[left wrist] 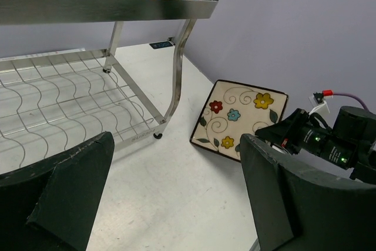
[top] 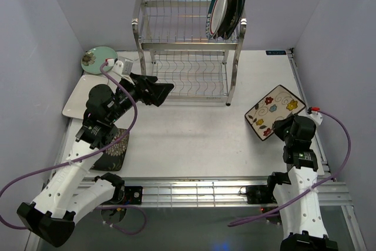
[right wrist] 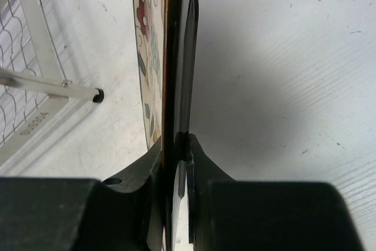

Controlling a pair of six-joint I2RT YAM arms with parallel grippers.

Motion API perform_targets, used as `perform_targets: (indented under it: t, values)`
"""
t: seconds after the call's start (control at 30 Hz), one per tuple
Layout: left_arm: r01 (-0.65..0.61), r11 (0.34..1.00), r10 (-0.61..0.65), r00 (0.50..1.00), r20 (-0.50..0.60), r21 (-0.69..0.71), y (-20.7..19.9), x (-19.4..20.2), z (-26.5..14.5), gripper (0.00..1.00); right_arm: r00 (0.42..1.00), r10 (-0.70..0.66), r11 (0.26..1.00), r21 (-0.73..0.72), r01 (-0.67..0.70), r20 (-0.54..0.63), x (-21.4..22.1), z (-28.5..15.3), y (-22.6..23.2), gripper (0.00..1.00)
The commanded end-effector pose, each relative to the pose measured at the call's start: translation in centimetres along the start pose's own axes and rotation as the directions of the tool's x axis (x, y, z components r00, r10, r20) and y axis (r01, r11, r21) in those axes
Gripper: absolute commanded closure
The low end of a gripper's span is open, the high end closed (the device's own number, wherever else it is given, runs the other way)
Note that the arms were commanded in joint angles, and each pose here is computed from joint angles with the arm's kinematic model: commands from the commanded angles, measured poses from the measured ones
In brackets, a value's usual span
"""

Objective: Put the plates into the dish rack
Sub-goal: Insert the plate into the dish rack.

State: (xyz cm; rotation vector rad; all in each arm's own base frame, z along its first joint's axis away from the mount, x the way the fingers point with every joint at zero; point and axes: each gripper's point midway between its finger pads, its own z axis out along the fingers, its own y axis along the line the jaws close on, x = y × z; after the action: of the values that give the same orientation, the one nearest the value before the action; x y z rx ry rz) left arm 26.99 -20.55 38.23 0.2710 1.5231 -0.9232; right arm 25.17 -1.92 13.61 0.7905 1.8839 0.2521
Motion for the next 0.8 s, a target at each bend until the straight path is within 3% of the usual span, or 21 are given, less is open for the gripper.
perform_targets:
  t: [0.0, 0.23, 0.4, 0.77]
  values:
    - [-0.018, 0.999, 0.016, 0.999, 0.050, 0.032, -1.2, -2.2, -0.4, 0.02, 0.985, -0.045, 0.972, -0.219, 0.081, 0.165, -6.7, -2.7, 6.6, 0.92]
    - [-0.022, 0.999, 0.020, 0.998, 0.055, 0.034, -1.4, -2.4, -0.6, 0.02, 0.973, -0.093, 0.959, -0.242, 0.145, 0.213, -9.6, -6.3, 8.5, 0.92]
    - [-0.026, 0.999, 0.023, 0.998, 0.062, 0.037, -1.5, -2.6, -0.8, 0.02, 0.980, -0.151, 0.931, -0.314, 0.186, 0.132, -9.6, -7.5, 10.8, 0.92]
    - [-0.032, 0.999, 0.030, 0.997, 0.075, 0.036, -1.7, -3.0, -1.1, 0.02, 0.956, -0.168, 0.901, -0.357, 0.248, 0.239, -13.5, -14.1, 13.1, 0.92]
